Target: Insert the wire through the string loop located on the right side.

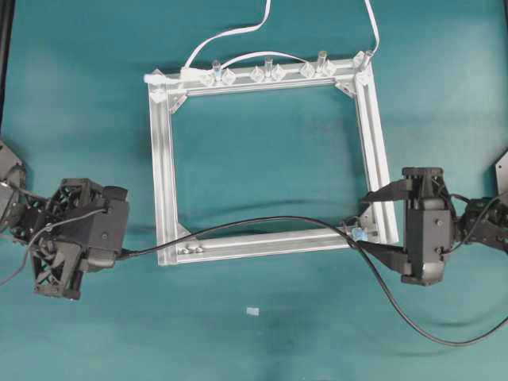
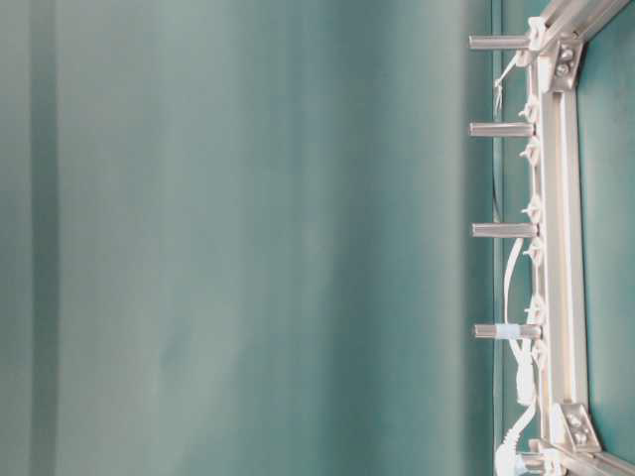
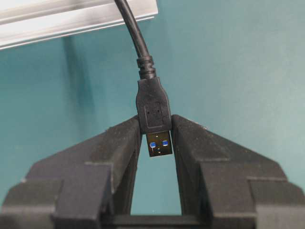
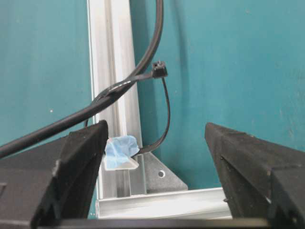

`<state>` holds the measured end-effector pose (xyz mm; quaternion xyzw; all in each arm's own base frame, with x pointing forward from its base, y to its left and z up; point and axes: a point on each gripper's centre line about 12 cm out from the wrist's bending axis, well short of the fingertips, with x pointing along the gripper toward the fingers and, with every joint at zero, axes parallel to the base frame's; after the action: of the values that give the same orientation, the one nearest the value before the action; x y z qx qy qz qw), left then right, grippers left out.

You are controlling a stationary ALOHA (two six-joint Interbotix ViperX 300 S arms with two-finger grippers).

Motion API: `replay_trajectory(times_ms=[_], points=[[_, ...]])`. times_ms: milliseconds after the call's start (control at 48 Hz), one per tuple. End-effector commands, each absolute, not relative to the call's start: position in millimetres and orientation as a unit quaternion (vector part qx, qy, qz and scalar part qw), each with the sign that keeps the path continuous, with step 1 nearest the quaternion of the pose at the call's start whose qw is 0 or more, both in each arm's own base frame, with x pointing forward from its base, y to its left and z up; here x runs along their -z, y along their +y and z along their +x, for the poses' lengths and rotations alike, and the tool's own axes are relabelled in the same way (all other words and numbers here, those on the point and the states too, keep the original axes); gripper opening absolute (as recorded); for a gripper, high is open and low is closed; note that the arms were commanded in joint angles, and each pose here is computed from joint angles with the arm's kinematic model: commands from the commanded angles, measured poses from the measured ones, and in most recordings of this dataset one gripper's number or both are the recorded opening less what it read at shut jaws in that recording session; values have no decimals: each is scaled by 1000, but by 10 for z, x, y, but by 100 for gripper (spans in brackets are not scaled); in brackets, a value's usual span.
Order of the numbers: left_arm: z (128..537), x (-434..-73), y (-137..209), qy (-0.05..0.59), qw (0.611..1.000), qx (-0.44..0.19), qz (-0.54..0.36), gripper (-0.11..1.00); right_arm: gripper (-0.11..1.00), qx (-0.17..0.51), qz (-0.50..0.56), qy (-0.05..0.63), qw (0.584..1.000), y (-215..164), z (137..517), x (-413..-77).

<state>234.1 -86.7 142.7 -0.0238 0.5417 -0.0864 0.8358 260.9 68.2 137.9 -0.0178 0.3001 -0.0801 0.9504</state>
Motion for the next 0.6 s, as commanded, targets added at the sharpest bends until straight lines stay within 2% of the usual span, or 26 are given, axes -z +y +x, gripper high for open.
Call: replay_trajectory(times_ms=[0, 292, 333, 438, 500, 521, 583], points=[[2386, -1462, -896, 537, 839, 87, -29, 26, 90, 81, -13, 288, 954, 697, 2659, -1450], [2499, -1392, -935, 549, 831, 85, -22, 26, 90, 82, -13, 287, 954, 698, 2663, -1456], [2518, -1381, -941, 551, 830, 85, -21, 33, 90, 81, -12, 288, 954, 699, 2662, -1455], [2536, -1353, -948, 555, 827, 84, -20, 65, 90, 81, -12, 288, 954, 699, 2662, -1455], [2538, -1353, -949, 555, 828, 84, -20, 77, 90, 80, -12, 288, 954, 702, 2662, -1453], [2538, -1353, -949, 555, 828, 84, -20, 76, 90, 80, -12, 288, 954, 702, 2662, -1453], [2531, -1354, -946, 554, 828, 84, -20, 61, 90, 80, -12, 289, 954, 700, 2658, -1449]])
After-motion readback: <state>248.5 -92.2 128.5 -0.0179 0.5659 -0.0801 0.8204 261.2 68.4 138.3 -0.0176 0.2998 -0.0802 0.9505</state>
